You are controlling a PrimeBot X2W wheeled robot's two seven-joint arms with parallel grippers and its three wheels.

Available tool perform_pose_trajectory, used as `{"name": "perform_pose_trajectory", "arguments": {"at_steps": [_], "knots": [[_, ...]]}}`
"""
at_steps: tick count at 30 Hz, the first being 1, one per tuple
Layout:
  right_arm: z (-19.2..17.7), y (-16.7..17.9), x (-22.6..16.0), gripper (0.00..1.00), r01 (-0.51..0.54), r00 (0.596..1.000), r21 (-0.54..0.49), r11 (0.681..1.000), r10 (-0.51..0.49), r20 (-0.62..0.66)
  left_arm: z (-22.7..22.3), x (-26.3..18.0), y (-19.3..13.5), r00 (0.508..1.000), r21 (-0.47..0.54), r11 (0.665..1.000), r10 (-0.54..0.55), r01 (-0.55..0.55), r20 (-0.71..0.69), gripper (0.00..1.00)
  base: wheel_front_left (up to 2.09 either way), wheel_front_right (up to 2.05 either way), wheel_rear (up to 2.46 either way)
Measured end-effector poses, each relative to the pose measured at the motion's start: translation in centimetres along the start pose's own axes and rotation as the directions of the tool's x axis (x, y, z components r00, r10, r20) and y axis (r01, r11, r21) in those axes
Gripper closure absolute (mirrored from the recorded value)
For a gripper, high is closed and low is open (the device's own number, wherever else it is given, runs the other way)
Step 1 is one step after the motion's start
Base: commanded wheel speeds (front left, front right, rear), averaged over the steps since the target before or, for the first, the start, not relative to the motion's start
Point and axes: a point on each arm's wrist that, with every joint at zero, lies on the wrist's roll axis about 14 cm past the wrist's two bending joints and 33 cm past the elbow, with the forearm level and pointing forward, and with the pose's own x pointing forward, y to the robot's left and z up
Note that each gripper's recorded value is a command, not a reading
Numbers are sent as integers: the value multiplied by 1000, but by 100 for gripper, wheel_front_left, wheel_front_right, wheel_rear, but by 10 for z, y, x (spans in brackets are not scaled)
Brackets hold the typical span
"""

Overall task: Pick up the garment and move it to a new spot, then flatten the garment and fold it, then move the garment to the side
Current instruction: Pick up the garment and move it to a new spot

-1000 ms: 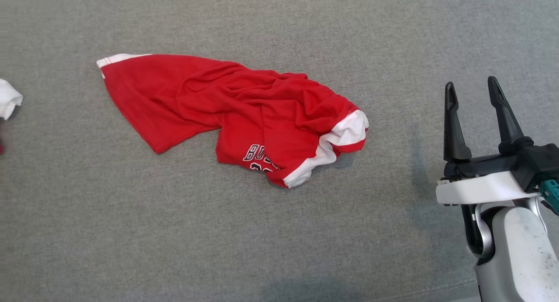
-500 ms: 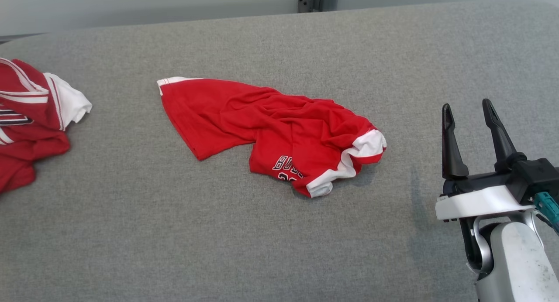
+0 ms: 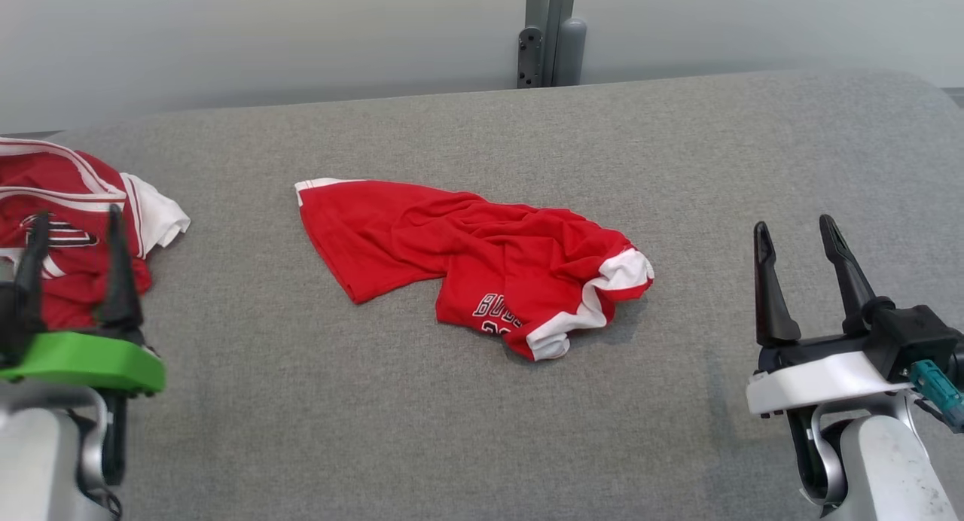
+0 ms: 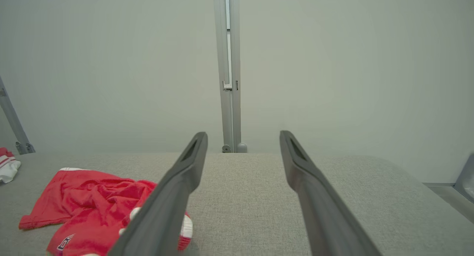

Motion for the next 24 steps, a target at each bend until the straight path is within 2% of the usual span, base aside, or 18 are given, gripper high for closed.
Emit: {"name": "perform_pose_trajectory", "arguments": {"at_steps": [9,24], "knots": [[-6,-1,-8,0,8,1000,24,1000,-8,-24,-32,-25,-57,996,-117,992,-62,54,-62,0,0,0,0],[-20,6,-12,0,-4,998,57,998,8,-66,-61,-48,-84,990,-183,983,-58,34,-129,0,0,0,0]]}}
